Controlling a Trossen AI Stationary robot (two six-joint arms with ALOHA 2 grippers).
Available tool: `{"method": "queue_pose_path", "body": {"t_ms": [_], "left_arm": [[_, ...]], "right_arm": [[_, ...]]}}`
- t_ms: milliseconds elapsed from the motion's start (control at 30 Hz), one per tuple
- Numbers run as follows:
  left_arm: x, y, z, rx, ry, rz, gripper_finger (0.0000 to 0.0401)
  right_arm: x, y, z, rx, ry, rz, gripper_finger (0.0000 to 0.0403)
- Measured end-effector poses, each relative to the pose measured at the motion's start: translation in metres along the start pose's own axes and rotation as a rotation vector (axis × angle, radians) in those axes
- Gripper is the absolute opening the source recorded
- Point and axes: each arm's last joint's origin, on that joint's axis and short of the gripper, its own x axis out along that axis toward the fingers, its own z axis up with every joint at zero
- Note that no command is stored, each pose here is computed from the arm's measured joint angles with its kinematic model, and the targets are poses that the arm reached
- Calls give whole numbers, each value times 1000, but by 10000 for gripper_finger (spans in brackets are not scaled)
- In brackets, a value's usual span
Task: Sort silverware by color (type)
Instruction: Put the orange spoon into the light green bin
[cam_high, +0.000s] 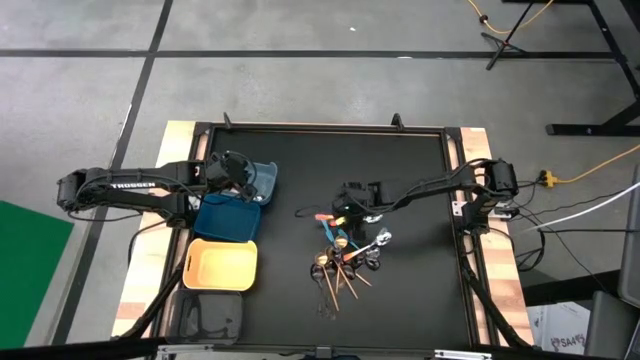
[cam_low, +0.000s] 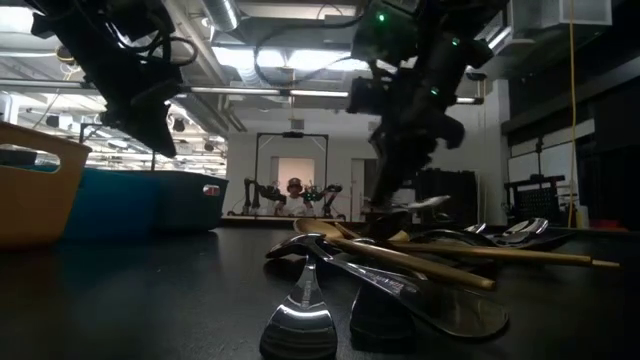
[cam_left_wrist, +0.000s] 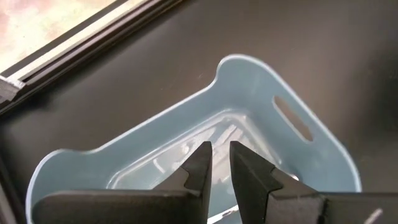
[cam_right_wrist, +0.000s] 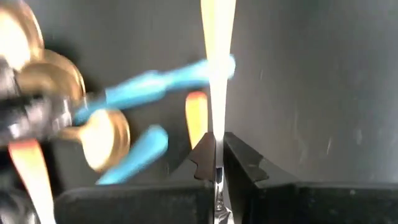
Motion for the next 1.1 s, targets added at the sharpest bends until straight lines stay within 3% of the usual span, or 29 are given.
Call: {"method": "queue_pose_path", "body": {"t_ms": [300, 633, 800, 1100], "left_arm": [[-1, -6, 9, -48, -73, -92, 51], [-9, -24, 32, -121, -212, -469, 51], [-14, -28, 40, -191, -249, -603, 76], [3, -36, 38, -414, -126, -599, 129]], "right_arm": [[-10, -14, 24, 29, -144, -40, 14], [-16, -25, 32, 55, -170, -78, 14], [-16, -25, 31, 54, -166, -103, 14], [-17, -26, 32, 58, -166, -144, 14]]}}
